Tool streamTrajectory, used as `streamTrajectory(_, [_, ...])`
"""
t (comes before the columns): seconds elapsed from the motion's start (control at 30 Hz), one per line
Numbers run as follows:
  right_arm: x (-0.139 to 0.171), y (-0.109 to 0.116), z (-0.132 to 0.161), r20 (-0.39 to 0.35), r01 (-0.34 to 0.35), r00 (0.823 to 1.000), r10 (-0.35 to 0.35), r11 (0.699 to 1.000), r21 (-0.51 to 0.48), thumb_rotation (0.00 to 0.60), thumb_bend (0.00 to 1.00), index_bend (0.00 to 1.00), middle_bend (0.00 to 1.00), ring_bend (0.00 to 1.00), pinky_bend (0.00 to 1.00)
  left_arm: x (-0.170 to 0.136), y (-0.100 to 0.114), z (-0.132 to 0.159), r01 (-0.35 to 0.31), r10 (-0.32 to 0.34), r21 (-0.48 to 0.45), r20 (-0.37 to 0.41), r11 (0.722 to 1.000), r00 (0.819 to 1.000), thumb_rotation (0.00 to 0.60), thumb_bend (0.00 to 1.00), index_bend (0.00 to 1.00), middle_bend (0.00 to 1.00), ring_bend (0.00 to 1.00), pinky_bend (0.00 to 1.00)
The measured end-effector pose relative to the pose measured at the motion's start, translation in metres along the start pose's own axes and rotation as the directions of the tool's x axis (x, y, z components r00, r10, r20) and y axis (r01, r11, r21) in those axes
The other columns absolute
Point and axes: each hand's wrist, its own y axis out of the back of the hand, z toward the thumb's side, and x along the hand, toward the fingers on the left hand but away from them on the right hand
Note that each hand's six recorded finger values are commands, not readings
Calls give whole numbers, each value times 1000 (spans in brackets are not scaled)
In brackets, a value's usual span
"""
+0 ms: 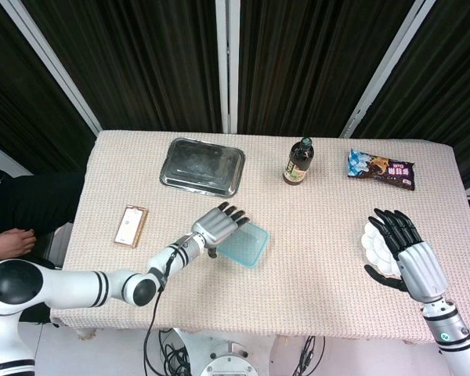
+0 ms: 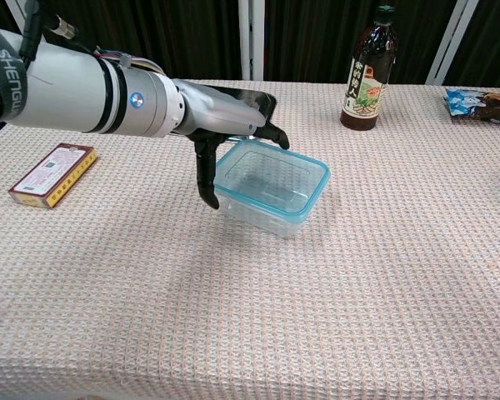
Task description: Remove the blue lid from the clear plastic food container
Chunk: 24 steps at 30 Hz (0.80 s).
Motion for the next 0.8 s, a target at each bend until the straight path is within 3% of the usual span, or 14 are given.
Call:
streamTrajectory(0.17, [-5, -17, 5, -25, -41, 999, 41, 999, -23, 600, 147, 0, 38, 0, 0, 5, -1, 3, 30, -30, -44, 1, 999, 1000, 600, 0, 21, 27, 1, 45])
streamTrajectory(0.3, [-13, -44, 11, -54, -99, 994, 97, 995, -28, 600, 145, 0, 39, 0, 0, 10, 1, 4, 22, -23, -72, -10, 997, 1000, 600, 0, 148, 180, 84, 212])
streamTrajectory(0.47, [-30, -74, 30, -117, -82, 990, 78, 996, -30, 600, 77, 0, 78, 0, 0, 15, 3, 5, -13, 10, -98, -37, 995, 999, 600, 0, 196, 252, 159, 337])
streamTrajectory(0.8, [-67, -135, 72, -243, -40, 969, 45, 999, 24, 600, 28, 54, 189, 0, 0, 15, 3, 9, -42, 31, -123, -84, 992, 996, 600, 0, 197, 277, 179, 376])
